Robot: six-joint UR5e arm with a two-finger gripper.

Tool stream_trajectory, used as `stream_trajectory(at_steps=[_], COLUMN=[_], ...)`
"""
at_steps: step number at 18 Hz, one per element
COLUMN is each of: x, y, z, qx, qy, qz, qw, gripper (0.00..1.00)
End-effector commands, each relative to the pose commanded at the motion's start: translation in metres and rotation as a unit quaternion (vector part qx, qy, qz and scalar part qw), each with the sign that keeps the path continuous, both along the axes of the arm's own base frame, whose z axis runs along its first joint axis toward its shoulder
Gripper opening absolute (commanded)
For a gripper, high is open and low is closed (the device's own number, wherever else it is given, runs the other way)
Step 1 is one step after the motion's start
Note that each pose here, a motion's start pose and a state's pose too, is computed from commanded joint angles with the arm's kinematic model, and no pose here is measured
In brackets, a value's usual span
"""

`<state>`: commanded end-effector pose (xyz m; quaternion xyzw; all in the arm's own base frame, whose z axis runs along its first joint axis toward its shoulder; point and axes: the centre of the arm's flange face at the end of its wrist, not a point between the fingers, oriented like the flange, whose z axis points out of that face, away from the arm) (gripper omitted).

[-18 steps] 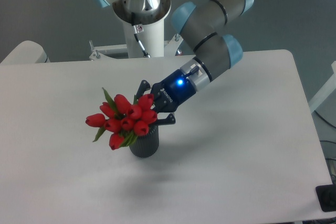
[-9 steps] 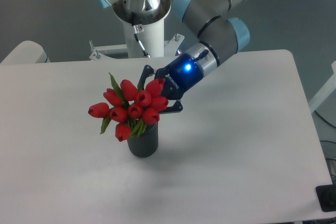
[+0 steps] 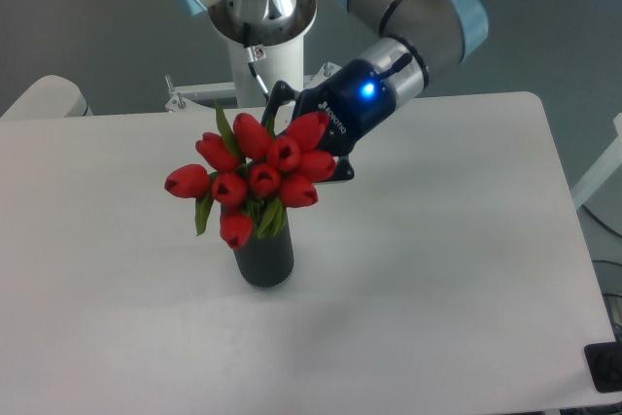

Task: Pick up the flowers from the vase
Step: 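Carry the tulip bunch up and away from the dark vase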

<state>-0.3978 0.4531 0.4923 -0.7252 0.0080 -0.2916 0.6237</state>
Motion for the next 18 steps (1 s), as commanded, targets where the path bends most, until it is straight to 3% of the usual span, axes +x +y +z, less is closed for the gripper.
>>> stream_trajectory(at_steps=[6,9,11,13,18], x=[-0.025,-0.045,-0.064,-0.08,-0.1], y=[0.005,0.002,-0.003,0.0,0.0], z=[-0.002,-0.002,0.001,0.003,-0.015], qx=[0.003,-0.005,-0.056,-0.121,-0.192], qy=[0.009,0.056,0.11,0.16,0.191], qz=[0.005,0.018,0.04,0.056,0.071], qw=[0.9999,0.9983,0.9915,0.978,0.9601], gripper=[0.0,0.0,0.0,0.0,0.0])
